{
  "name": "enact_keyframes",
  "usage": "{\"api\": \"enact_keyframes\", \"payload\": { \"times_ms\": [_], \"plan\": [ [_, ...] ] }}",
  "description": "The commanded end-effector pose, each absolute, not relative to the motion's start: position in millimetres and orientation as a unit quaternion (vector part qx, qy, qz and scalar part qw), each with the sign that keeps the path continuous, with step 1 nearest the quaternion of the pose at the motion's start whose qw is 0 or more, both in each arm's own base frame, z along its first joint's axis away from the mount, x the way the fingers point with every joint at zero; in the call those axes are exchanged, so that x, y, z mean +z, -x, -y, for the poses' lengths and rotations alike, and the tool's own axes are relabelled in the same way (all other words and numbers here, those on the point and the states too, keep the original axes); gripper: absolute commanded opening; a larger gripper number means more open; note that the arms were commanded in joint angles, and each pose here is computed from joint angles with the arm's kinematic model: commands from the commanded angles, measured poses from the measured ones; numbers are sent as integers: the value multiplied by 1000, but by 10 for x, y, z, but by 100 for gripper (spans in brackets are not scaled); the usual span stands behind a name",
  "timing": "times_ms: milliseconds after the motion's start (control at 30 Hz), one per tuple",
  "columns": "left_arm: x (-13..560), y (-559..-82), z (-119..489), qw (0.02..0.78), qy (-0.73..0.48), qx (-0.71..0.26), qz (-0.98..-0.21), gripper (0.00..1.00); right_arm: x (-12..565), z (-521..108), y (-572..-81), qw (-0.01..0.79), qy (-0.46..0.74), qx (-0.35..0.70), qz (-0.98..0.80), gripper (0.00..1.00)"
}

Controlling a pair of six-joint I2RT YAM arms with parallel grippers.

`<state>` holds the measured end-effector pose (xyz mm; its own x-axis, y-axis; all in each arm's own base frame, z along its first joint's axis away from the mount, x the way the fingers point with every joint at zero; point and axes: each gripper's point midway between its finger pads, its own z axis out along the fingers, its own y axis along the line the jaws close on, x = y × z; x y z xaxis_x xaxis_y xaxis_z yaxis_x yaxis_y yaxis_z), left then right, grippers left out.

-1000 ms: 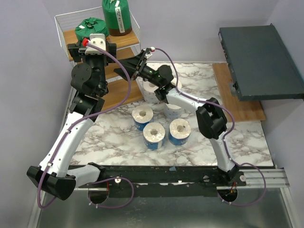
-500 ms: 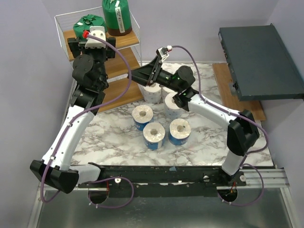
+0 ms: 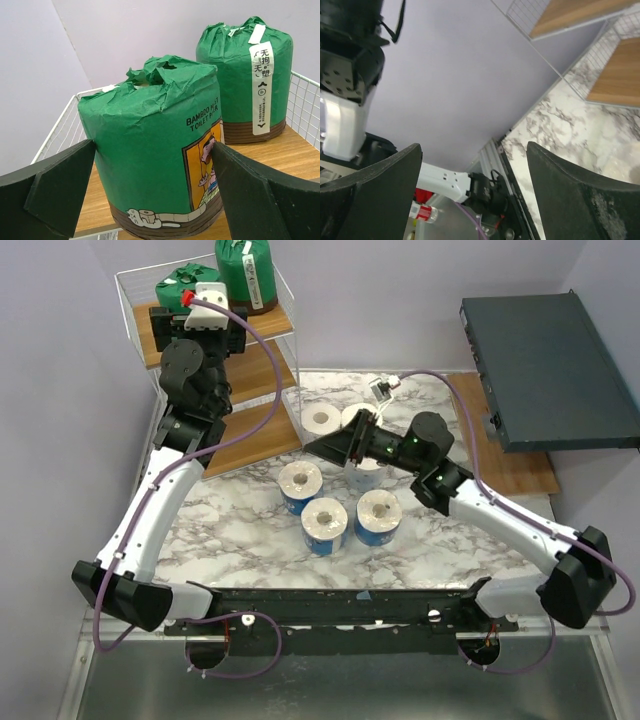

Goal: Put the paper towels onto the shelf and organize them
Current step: Place the paper towel on the shelf.

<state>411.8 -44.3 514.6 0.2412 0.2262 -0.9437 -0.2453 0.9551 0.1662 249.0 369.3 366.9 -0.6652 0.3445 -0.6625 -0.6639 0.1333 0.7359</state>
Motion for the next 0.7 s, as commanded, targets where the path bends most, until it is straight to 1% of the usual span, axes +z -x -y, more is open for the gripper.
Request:
{"api": "enact_keyframes", "payload": {
  "times_ms": [0, 267, 667],
  "plan": [
    [5088, -4153, 374, 774, 17, 160, -612, 99, 3302, -3471, -2467, 417, 127, 583, -685, 89],
    [5159, -3983, 390, 779, 31, 120, -615, 99, 3068, -3319, -2364, 415, 122, 563, -705, 89],
    [5106, -3816, 428, 762, 28, 83, -642, 99, 3064, -3237, -2335, 420, 120, 550, -712, 90]
  ]
}}
